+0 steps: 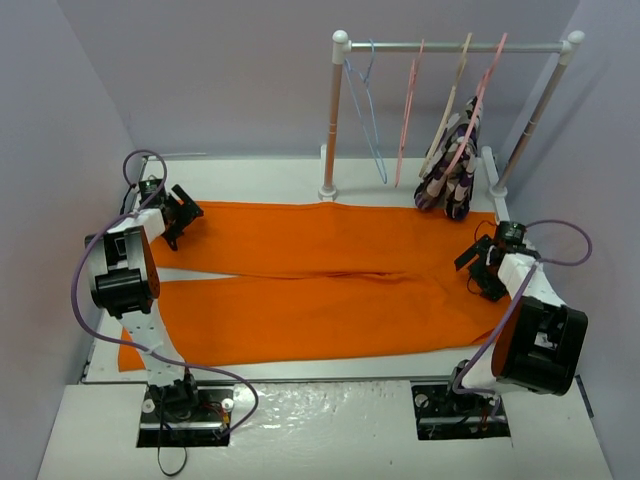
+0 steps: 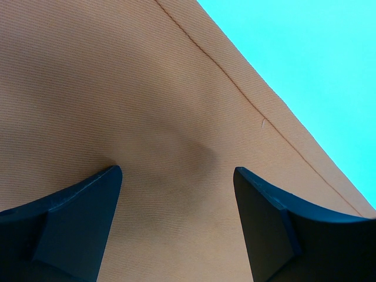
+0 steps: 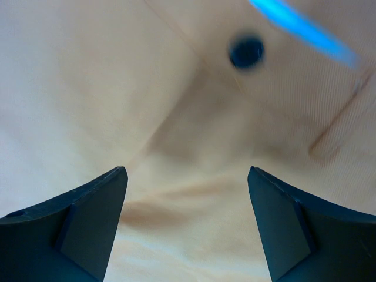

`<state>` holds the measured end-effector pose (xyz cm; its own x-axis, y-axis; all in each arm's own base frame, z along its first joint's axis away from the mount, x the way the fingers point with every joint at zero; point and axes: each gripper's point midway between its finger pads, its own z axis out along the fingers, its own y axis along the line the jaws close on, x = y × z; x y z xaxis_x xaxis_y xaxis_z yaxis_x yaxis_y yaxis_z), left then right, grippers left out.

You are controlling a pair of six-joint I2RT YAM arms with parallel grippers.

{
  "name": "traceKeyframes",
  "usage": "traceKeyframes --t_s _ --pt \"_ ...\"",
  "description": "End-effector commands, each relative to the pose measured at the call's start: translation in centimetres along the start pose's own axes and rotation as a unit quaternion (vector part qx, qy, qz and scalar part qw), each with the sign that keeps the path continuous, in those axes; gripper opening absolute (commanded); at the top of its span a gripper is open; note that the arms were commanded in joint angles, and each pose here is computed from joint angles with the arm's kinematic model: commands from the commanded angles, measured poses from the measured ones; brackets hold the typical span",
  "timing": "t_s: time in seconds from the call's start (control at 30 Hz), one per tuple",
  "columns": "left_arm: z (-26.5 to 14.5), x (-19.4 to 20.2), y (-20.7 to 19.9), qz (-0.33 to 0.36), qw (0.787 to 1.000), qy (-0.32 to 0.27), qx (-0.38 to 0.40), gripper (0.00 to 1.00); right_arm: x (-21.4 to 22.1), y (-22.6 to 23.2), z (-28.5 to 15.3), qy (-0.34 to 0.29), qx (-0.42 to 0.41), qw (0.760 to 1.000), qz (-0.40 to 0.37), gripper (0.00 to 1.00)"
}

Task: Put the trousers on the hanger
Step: Flatten out the trousers at the center of the board.

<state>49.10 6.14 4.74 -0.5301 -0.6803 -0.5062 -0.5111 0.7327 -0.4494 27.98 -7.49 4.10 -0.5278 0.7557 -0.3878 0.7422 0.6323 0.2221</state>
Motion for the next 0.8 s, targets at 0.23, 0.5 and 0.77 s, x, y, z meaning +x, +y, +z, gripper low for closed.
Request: traceKeyframes --t_s 0.23,0.5,0.77 --pt "-0.5 -0.6 -0.8 0.019 1.0 -0.008 0.006 0.74 -9.3 7.9 -1.2 -0.133 -0.051 0.988 -0.066 0.6" --pt "-0.2 0.7 0.4 0.019 1.0 0.007 -0.01 0.74 -8.7 9.2 4.5 -0.11 -0.056 0.989 -0.078 0.56" --pt "0.6 0.6 1.0 0.021 0.999 0.012 -0.027 0.74 -9.0 9.6 8.3 -0.094 -0.042 0.99 -0.092 0.56"
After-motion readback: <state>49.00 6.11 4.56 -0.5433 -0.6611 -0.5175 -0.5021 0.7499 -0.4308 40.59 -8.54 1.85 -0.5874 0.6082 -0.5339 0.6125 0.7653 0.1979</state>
